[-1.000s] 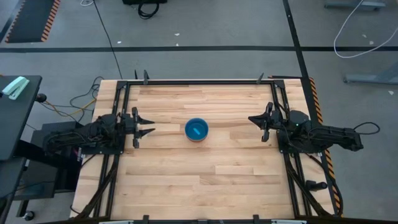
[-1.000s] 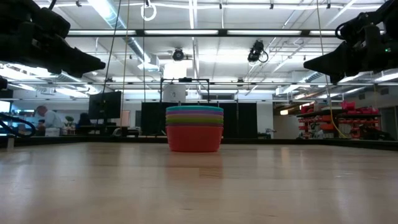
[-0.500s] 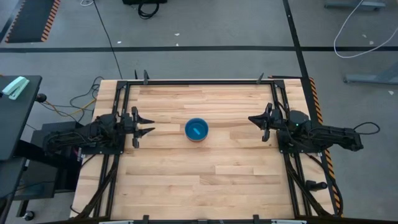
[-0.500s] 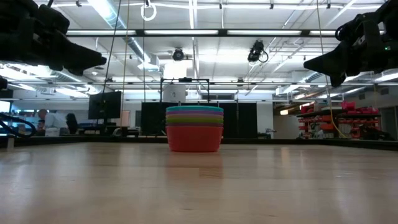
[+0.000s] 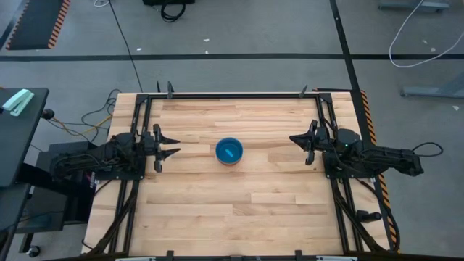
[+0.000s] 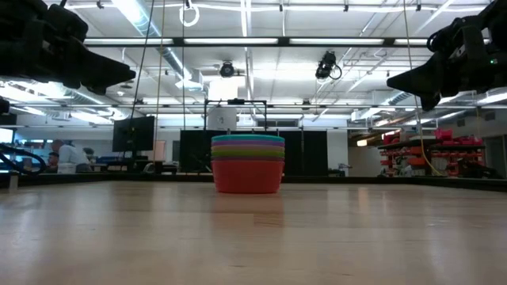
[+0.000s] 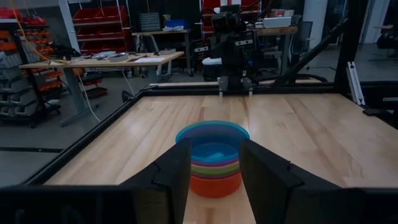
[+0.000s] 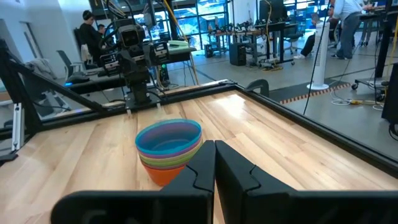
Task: Nest bowls inside each other
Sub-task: Return to Home Position
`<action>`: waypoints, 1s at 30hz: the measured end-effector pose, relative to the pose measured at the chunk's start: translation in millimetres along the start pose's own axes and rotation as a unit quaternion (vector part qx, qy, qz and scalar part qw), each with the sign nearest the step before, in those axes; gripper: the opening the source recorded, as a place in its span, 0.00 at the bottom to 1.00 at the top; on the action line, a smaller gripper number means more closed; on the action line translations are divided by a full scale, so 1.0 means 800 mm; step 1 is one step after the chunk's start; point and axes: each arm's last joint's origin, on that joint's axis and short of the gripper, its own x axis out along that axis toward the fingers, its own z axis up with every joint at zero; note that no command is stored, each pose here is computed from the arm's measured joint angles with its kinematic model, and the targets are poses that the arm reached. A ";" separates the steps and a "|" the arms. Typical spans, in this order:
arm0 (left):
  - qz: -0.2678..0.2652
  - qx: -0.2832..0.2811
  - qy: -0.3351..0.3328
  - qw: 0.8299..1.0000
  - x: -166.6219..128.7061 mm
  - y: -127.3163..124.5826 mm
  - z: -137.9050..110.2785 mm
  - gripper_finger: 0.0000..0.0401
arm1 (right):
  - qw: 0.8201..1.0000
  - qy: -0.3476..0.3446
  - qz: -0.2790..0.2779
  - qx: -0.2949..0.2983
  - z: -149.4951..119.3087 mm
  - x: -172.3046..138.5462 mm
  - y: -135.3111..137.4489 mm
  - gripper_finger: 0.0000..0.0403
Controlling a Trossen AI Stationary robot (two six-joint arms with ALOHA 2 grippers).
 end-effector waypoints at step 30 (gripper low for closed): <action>0.000 0.000 -0.002 1.000 0.000 0.000 0.001 0.37 | 1.000 0.000 0.000 0.000 0.000 0.000 0.000 0.04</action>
